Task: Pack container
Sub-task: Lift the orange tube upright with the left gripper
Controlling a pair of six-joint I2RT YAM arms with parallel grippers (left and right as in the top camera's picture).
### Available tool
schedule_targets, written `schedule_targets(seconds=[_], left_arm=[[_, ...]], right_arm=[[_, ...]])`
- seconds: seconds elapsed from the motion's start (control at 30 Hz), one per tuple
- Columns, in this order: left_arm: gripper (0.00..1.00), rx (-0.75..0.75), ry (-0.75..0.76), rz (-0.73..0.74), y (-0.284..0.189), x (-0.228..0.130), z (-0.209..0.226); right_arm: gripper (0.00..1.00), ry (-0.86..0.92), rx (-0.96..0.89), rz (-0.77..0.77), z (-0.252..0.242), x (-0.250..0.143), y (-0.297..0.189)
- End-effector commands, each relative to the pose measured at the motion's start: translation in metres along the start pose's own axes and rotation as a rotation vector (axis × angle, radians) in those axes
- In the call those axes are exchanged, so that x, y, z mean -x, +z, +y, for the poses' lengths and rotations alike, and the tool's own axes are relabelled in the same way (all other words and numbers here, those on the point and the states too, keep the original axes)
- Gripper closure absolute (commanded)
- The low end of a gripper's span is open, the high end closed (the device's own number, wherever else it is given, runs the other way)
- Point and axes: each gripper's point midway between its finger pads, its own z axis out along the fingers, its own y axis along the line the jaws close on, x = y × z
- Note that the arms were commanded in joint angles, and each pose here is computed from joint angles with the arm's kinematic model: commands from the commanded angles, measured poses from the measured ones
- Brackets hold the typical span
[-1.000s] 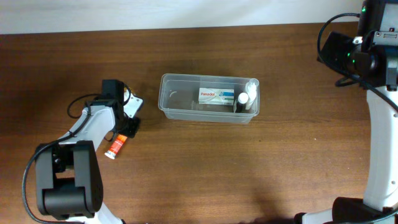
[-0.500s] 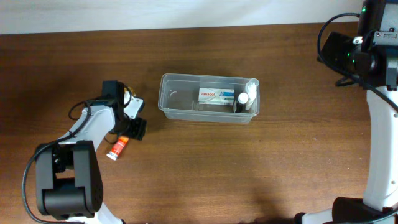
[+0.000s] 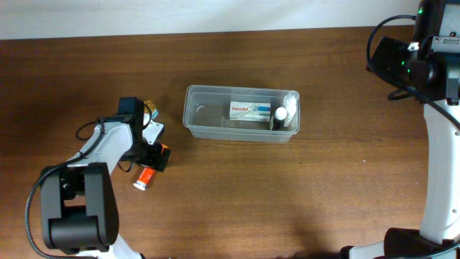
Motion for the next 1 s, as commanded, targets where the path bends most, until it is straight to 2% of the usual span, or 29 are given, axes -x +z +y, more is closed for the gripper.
schedule_targets(seconds=[0.0, 0.07, 0.1, 0.33, 0.67, 0.97], left_arm=[[0.30, 0.011, -0.014, 0.034, 0.005, -0.008, 0.004], [0.57, 0.011, -0.014, 0.033, 0.005, -0.008, 0.004], [0.65, 0.011, -0.014, 0.031, 0.005, -0.008, 0.004], [0.84, 0.007, -0.058, 0.011, 0.006, -0.003, 0.003], [0.87, 0.013, -0.106, -0.026, 0.001, 0.008, 0.007], [0.87, -0.058, -0.129, -0.148, -0.039, 0.054, 0.005]], right_arm=[[0.02, 0.008, -0.017, -0.020, -0.004, 0.006, -0.003], [0.02, 0.008, -0.017, -0.020, -0.004, 0.006, -0.003], [0.02, 0.008, -0.017, -0.020, -0.004, 0.006, -0.003], [0.02, 0.008, -0.016, -0.020, -0.004, 0.006, -0.003], [0.02, 0.008, -0.016, -0.020, -0.004, 0.006, -0.003], [0.02, 0.008, -0.016, -0.020, -0.004, 0.005, -0.003]])
